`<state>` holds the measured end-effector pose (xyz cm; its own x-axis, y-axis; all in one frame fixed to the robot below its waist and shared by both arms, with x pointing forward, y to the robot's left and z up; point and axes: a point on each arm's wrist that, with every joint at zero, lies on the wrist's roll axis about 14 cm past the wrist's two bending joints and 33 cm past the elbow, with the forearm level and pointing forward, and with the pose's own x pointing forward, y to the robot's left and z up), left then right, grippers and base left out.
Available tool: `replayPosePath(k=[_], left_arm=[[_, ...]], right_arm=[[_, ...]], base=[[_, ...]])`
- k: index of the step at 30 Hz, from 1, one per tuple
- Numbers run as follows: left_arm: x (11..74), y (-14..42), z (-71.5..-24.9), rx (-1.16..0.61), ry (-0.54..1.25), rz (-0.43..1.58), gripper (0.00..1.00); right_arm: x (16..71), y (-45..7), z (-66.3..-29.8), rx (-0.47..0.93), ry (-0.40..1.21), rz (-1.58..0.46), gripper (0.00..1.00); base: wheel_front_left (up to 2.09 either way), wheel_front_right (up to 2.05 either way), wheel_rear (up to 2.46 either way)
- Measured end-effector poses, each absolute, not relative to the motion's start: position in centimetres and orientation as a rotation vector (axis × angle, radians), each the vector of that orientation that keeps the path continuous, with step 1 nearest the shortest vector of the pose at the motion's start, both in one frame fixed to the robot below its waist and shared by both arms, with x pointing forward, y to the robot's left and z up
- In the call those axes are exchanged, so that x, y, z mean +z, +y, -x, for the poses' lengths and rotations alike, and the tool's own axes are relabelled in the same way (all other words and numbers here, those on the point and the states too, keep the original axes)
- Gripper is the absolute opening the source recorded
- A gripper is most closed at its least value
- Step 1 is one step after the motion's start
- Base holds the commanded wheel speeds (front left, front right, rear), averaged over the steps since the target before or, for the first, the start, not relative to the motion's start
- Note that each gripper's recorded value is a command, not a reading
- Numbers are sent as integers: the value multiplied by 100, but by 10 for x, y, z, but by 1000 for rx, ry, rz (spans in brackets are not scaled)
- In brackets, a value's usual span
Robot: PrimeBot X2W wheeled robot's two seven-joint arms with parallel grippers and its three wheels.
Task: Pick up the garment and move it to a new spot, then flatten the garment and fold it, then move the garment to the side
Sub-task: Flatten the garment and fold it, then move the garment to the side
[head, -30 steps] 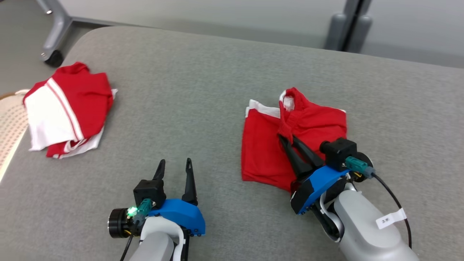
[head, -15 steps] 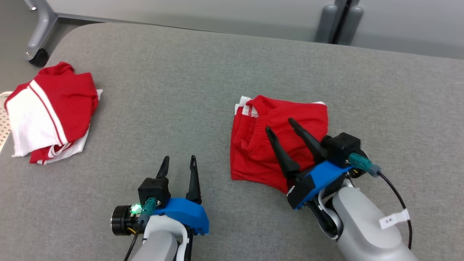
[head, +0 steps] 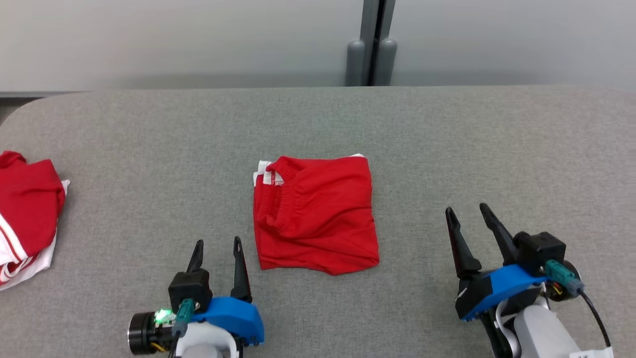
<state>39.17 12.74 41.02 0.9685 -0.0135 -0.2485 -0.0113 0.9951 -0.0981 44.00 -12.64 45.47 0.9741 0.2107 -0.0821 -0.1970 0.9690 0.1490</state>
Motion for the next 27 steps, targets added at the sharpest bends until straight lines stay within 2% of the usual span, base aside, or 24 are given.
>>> replayPosePath(k=[12,27], left_arm=[[410,128,-345,-21,253,86,100],[409,124,-348,-41,255,96,100]], right_arm=[[446,-141,-377,156,135,-151,100],[428,-124,-380,193,196,-199,100]], base=[[0,0,0],[0,0,0]])
